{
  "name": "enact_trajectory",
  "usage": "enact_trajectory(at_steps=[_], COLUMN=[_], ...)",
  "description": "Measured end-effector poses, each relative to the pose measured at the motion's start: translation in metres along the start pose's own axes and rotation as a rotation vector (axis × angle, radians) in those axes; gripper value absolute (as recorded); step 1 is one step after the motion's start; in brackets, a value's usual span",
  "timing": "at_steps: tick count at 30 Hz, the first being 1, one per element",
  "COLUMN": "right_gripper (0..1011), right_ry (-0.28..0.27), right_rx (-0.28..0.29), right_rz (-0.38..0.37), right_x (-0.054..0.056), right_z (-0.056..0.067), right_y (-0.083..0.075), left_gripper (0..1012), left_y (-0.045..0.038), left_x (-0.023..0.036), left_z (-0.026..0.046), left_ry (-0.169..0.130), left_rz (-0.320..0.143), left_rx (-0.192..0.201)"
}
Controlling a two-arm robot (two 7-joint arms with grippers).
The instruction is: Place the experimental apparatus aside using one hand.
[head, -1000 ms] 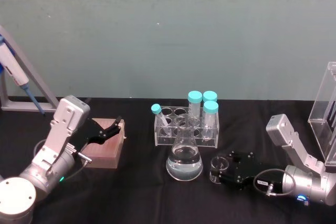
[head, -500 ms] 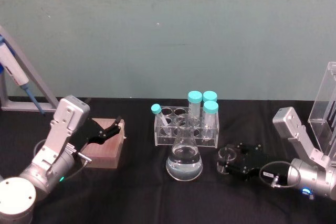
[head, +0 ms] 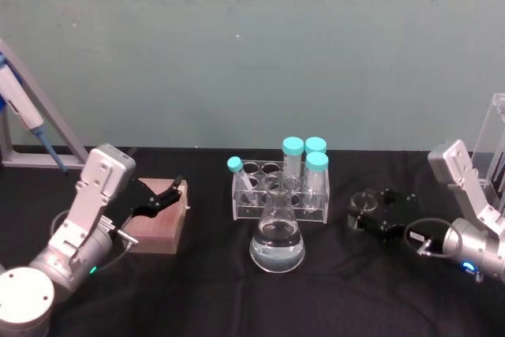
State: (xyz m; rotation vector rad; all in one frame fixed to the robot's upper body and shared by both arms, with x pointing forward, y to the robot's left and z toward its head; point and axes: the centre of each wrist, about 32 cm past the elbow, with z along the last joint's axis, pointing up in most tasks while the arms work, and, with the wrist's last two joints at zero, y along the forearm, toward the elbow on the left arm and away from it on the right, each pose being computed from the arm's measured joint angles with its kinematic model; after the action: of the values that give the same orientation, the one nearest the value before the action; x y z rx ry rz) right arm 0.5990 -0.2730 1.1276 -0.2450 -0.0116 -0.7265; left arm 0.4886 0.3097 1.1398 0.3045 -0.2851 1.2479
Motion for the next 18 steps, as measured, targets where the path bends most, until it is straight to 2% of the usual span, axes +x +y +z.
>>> enact_trajectory(at_steps=[18], right_gripper=[508], right_ry=[0.024], right_rx=[-0.012], right_rz=[-0.255], right_x=[0.008], right_z=[0.0037], right_y=[0.0067], left_gripper=[1000], left_y=[0.0], left_x=[0.0], left_z=[0.0], left_ry=[0.0], left_rz=[0.0], left_rx=[0.0])
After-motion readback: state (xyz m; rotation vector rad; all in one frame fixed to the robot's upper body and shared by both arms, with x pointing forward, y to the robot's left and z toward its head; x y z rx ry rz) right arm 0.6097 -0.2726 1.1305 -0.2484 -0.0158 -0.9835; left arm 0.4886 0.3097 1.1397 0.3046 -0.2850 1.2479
